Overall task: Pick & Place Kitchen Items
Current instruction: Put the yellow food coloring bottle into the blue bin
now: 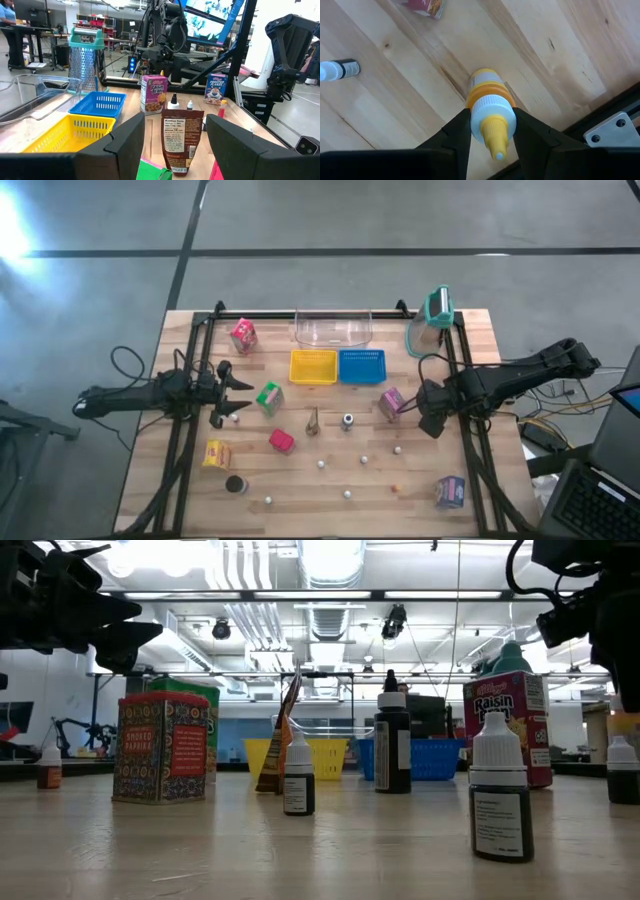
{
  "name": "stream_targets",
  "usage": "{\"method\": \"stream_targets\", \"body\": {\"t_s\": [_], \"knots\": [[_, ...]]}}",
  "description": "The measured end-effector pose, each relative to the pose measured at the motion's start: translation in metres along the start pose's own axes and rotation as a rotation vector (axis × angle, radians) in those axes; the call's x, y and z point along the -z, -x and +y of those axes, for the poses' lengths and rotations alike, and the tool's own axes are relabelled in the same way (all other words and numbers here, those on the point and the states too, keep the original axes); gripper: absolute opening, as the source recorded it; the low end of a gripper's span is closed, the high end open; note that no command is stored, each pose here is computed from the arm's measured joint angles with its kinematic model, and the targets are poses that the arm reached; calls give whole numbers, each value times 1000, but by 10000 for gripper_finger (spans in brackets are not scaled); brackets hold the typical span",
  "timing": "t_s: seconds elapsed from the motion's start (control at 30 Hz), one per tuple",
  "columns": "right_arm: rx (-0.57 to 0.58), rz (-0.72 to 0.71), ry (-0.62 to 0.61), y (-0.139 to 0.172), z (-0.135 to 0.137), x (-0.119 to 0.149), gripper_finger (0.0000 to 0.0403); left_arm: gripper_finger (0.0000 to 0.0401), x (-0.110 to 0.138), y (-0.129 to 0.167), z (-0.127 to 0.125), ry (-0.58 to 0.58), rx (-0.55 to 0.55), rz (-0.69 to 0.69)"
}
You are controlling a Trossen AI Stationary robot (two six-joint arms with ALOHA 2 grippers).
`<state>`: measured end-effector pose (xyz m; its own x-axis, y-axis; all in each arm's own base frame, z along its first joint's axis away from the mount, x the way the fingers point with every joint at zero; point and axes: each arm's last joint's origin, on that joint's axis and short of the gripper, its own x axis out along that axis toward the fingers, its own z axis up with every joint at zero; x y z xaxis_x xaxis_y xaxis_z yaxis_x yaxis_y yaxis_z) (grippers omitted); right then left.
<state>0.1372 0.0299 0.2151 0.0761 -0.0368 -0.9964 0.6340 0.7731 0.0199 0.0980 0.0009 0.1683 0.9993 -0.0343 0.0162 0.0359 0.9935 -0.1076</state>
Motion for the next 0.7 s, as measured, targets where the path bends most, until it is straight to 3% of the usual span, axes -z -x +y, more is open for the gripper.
{"method": "stream_targets", "body": {"t_s": [0.17,0.47,0.7], "knots": [[-1,-4,-5,0,-2,-4,132,218,0,0,0,0,0,0],[-2,-14,1,-1,-10,-13,114,218,0,0,0,0,0,0],[-33,-65,8,-1,-16,-27,131,218,0,0,0,0,0,-1]]}}
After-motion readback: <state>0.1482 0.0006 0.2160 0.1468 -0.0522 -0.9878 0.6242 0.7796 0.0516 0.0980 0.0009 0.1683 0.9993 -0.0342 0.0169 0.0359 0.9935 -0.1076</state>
